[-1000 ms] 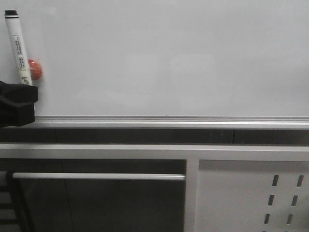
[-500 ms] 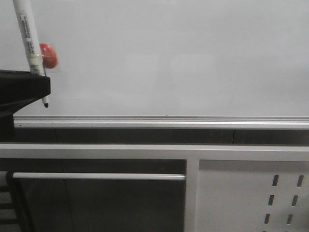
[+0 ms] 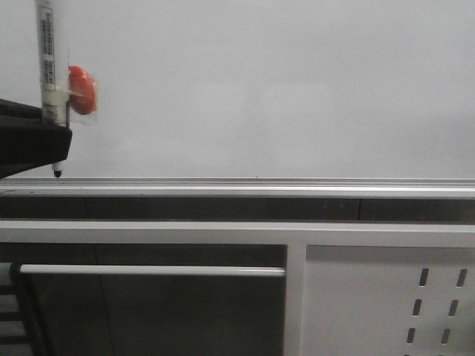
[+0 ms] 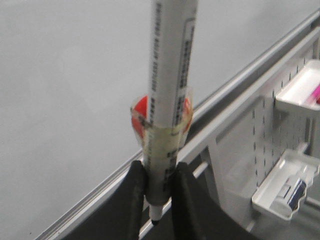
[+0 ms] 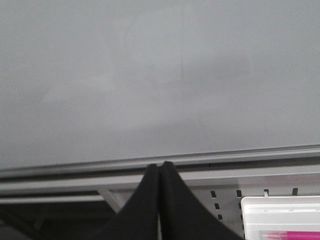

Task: Write number 1 on whiteboard

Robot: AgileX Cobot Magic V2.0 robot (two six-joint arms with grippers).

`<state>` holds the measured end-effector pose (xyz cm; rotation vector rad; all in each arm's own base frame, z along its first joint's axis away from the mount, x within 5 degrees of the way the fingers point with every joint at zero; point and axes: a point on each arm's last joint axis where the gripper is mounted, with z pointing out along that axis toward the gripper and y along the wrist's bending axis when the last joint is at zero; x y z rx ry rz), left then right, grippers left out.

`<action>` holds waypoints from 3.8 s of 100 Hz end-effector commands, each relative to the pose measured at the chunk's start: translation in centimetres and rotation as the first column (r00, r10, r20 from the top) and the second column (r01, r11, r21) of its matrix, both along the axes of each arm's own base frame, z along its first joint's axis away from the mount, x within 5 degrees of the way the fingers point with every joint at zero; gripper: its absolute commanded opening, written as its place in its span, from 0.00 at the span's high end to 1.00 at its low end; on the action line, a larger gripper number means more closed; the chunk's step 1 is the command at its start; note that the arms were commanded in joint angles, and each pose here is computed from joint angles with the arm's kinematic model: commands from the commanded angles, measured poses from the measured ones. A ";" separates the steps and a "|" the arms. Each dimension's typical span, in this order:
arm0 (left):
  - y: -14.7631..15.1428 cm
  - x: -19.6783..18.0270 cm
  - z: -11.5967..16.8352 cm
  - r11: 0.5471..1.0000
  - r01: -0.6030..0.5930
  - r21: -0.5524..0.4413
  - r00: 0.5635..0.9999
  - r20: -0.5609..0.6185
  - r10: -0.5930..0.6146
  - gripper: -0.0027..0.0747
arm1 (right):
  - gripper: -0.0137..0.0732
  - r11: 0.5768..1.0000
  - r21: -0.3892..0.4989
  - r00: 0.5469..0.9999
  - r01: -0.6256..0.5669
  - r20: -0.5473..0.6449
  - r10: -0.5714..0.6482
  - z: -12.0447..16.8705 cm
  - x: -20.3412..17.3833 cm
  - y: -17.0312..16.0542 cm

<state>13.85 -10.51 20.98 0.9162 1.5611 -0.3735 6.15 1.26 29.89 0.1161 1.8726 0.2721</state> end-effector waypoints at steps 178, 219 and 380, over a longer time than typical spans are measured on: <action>-10.1 0.3 8.0 0.766 0.104 0.634 0.965 0.121 -0.231 0.99 | 0.55 0.664 0.290 0.687 -0.689 -0.033 0.726 0.8 6.9 6.0; -10.5 0.3 8.0 0.772 0.121 0.624 0.959 0.126 -0.252 0.99 | 0.55 0.623 0.323 0.654 -0.712 -0.018 0.756 0.5 7.9 6.7; -11.9 1.2 8.8 0.772 0.106 0.626 0.957 0.146 -0.250 0.99 | 0.56 0.567 0.327 0.587 -0.756 -0.045 0.808 0.8 11.3 10.4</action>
